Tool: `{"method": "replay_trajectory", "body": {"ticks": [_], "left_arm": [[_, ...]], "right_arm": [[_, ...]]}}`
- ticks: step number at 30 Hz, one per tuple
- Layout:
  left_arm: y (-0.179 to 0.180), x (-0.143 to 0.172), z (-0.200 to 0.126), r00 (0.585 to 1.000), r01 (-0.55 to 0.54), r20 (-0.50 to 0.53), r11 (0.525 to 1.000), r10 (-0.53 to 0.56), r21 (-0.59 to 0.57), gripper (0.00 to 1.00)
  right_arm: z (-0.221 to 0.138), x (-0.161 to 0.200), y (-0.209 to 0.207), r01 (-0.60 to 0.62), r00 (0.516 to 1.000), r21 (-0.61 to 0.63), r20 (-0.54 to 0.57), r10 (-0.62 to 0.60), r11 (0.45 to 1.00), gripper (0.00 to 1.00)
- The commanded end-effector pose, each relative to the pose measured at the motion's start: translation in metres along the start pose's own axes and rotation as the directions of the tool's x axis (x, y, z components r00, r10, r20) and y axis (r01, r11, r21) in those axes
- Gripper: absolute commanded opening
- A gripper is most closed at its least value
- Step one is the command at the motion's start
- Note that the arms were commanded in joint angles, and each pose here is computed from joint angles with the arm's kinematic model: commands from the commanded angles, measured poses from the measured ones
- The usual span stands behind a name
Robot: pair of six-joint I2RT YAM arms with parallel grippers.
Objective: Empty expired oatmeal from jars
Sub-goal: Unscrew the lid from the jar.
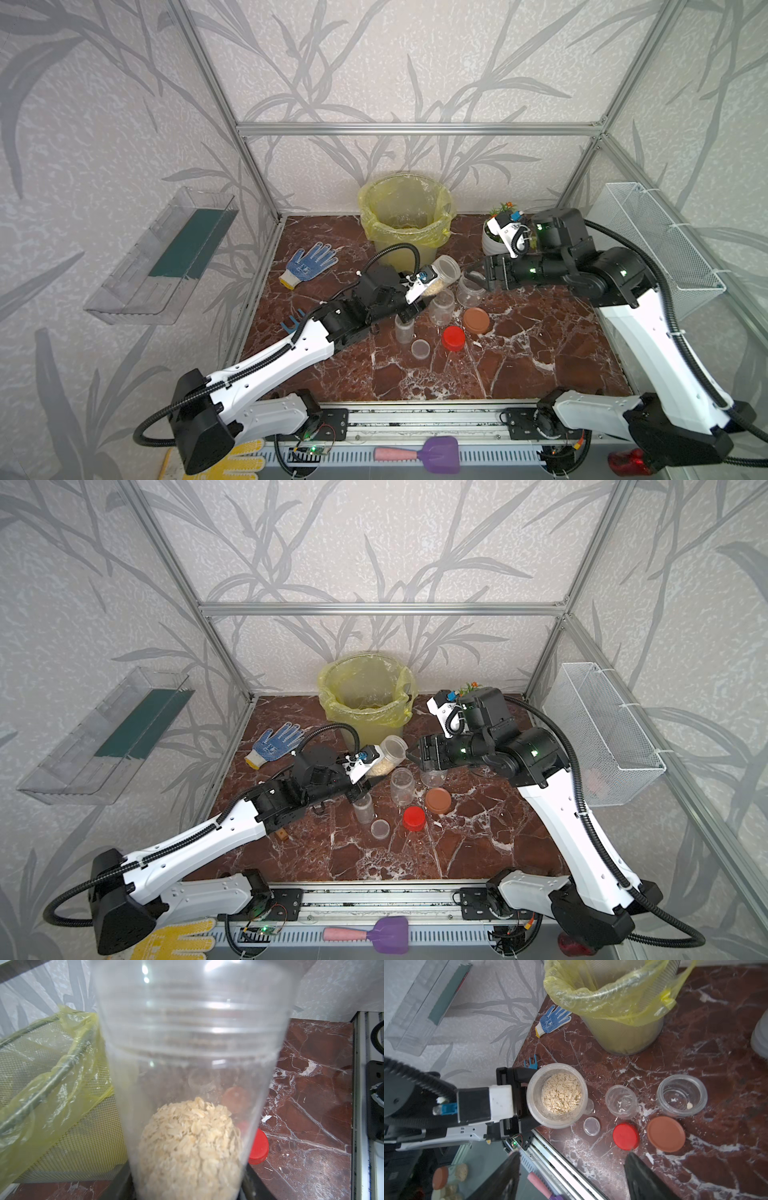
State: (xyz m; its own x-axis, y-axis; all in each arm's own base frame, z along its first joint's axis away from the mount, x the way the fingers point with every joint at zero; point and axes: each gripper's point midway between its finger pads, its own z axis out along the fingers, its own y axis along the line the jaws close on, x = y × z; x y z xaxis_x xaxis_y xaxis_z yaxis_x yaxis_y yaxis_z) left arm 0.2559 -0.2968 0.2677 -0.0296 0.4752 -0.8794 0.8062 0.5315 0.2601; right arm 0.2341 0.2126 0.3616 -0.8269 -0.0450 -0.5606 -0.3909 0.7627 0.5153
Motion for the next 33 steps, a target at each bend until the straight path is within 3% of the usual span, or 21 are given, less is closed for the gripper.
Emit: {"method": "replay_trajectory", "body": {"ticks": [1, 7, 18, 24, 31, 33], "left_arm": [[0.012, -0.014, -0.002, 0.998, -0.032, 0.05, 0.997, 0.036, -0.073, 0.0], [0.011, -0.01, 0.004, 0.998, -0.046, 0.029, 0.996, 0.049, -0.075, 0.0], [0.012, -0.011, 0.001, 0.998, -0.059, 0.03, 0.995, 0.062, -0.085, 0.0], [0.012, -0.006, 0.003, 0.998, -0.063, 0.015, 0.994, 0.065, -0.085, 0.0], [0.011, -0.011, -0.002, 0.997, -0.06, 0.033, 0.995, 0.063, -0.081, 0.0], [0.009, -0.014, -0.004, 0.997, -0.06, 0.046, 0.996, 0.063, -0.067, 0.0]], "right_arm": [[0.017, -0.008, -0.005, -0.19, 0.982, 0.045, -0.001, 0.191, 0.981, 0.8], [0.027, -0.028, 0.01, -0.212, 0.977, 0.048, 0.002, 0.212, 0.976, 0.82], [0.059, -0.023, 0.018, -0.211, 0.972, 0.066, -0.088, 0.217, 0.975, 0.82], [0.062, -0.021, 0.018, -0.199, 0.972, 0.065, -0.111, 0.205, 0.978, 0.73], [0.068, -0.01, 0.021, -0.184, 0.968, 0.04, -0.166, 0.188, 0.982, 0.55], [0.068, -0.005, 0.021, -0.166, 0.968, 0.029, -0.185, 0.168, 0.986, 0.44]]}}
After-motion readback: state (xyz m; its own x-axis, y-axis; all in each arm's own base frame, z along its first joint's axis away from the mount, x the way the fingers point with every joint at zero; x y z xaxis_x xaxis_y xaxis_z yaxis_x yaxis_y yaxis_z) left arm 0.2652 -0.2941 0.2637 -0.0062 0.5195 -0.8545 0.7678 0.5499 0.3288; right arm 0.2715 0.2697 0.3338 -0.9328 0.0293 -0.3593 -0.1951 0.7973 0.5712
